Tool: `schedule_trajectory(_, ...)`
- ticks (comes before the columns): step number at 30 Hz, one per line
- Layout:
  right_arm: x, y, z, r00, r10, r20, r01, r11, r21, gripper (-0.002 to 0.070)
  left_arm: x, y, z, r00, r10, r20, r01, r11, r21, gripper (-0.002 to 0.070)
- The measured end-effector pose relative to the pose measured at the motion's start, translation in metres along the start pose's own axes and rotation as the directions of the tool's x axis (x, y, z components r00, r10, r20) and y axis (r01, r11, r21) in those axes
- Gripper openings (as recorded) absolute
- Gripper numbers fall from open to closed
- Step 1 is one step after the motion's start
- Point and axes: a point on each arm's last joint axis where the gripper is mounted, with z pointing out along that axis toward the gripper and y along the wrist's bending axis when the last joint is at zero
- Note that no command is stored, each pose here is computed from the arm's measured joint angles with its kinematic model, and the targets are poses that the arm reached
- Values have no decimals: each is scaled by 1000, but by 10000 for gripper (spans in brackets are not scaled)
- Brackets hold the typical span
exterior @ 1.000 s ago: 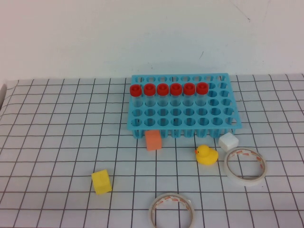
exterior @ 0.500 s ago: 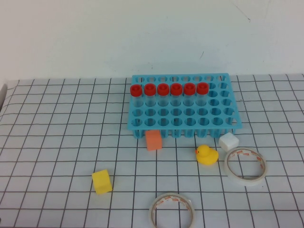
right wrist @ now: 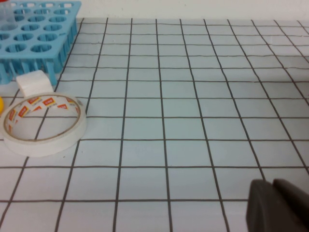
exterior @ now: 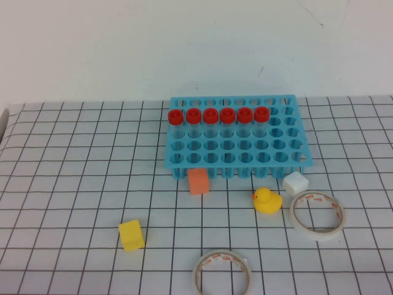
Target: Place the test tubes
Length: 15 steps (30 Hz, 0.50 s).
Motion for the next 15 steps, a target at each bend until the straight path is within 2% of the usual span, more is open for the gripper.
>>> schedule_trajectory(8,0,0,0,1000,0,0,0,1000,0,-1,4,0,0,995,88,-47,-88,996,8,-1)
schedule_trajectory(15,0,0,0,1000,0,0,0,1000,0,-1,4,-1,0,994,96,-46,-96,995,10,-1)
